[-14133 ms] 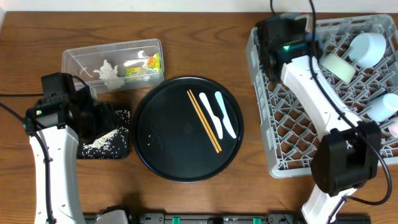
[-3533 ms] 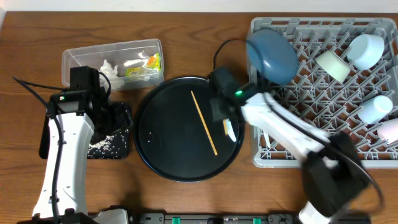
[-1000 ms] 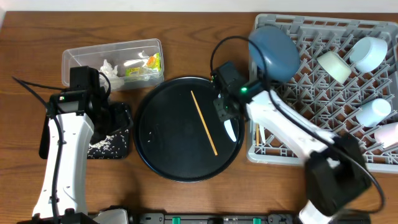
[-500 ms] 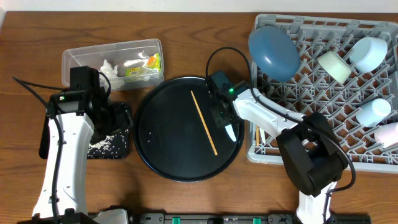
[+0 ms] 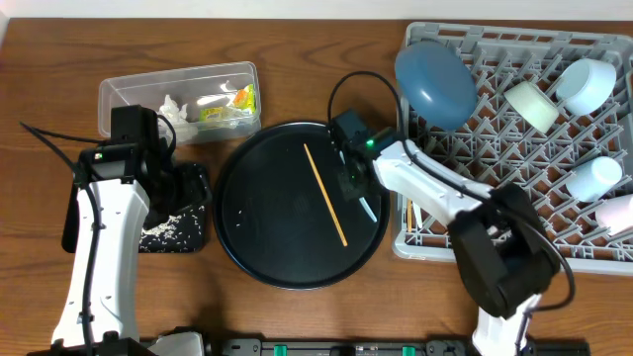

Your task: Sort waste into correct bins and load items into the dishwasher rack

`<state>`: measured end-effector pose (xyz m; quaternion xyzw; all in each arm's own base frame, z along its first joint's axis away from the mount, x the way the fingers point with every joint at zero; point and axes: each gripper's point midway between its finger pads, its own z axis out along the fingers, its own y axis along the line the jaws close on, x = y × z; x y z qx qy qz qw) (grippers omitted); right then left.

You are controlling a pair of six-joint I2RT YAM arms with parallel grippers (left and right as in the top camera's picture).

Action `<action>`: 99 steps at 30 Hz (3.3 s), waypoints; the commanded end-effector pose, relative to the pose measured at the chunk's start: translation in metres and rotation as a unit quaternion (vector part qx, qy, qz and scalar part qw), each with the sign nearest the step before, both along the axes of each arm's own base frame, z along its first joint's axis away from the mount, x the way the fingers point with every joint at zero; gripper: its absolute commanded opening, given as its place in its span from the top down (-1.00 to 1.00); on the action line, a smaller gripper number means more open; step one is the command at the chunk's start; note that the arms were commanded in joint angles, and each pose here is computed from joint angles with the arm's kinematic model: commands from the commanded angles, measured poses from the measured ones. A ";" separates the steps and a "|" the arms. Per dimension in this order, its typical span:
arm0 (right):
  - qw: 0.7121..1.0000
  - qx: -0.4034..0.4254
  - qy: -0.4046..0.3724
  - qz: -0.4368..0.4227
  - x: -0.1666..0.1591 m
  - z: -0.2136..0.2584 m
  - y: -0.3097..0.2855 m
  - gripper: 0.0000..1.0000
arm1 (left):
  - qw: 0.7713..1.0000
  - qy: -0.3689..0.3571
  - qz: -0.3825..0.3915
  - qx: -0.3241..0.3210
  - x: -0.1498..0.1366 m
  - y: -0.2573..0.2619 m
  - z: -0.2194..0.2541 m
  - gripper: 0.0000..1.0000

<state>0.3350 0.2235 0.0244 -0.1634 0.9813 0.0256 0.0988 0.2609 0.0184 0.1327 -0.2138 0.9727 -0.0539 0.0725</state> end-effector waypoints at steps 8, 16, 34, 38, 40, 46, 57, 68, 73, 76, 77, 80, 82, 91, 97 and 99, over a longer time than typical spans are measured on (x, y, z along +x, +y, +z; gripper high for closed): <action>0.990 0.028 -0.133 -0.046 0.014 0.119 -0.034 0.98 | 1.000 0.000 0.007 0.004 -0.002 0.002 0.001 -0.58; 0.980 -0.050 -0.094 -0.169 -0.003 0.114 -0.106 0.97 | 1.000 0.000 0.007 0.003 -0.002 0.002 0.001 -0.58; 0.972 -0.040 -0.096 -0.209 0.000 0.074 -0.120 0.67 | 1.000 0.000 0.007 0.003 -0.002 0.002 0.001 -0.58; 0.976 -0.029 -0.116 -0.180 0.010 0.089 -0.111 0.45 | 1.000 0.000 0.007 0.003 -0.002 0.002 0.001 -0.58; 0.981 -0.012 -0.127 -0.149 0.015 0.104 -0.099 0.39 | 1.000 0.000 0.007 0.003 -0.002 0.002 0.001 -0.58; 0.985 0.061 -0.160 -0.018 0.017 0.140 -0.037 0.19 | 1.000 0.000 0.007 0.003 -0.002 0.002 0.001 -0.58; 0.992 0.064 -0.089 0.068 -0.013 0.076 0.038 0.14 | 1.000 0.000 0.007 0.003 -0.002 0.002 0.001 -0.58; 0.994 0.028 -0.013 0.106 -0.037 -0.010 0.068 0.27 | 1.000 0.000 0.007 0.003 -0.002 0.002 0.001 -0.58; 0.995 0.013 0.010 0.099 -0.043 -0.034 0.067 0.46 | 1.000 0.000 0.007 0.003 -0.002 0.002 0.001 -0.58; 0.995 0.006 0.017 0.098 -0.045 -0.039 0.064 0.83 | 1.000 0.000 0.007 0.003 -0.002 0.002 0.001 -0.58; 0.995 0.006 0.017 0.098 -0.045 -0.039 0.064 0.97 | 1.000 0.000 0.007 0.003 -0.002 0.002 0.001 -0.58; 0.995 0.011 0.011 0.100 -0.044 -0.033 0.066 0.98 | 1.000 0.000 0.007 0.003 -0.002 0.002 0.001 -0.58; 0.995 0.017 0.000 0.097 -0.040 -0.021 0.067 0.98 | 1.000 0.000 0.007 0.003 -0.002 0.002 0.001 -0.58; 0.989 0.059 -0.134 0.037 0.000 0.103 0.036 0.98 | 1.000 0.000 0.007 0.003 -0.002 0.002 0.001 -0.58; 0.980 0.037 -0.186 -0.052 0.011 0.151 -0.022 0.98 | 1.000 0.000 0.007 0.003 -0.002 0.002 0.001 -0.58; 0.980 0.012 -0.178 -0.088 0.011 0.150 -0.047 0.98 | 1.000 0.000 0.007 0.003 -0.002 0.002 0.001 -0.58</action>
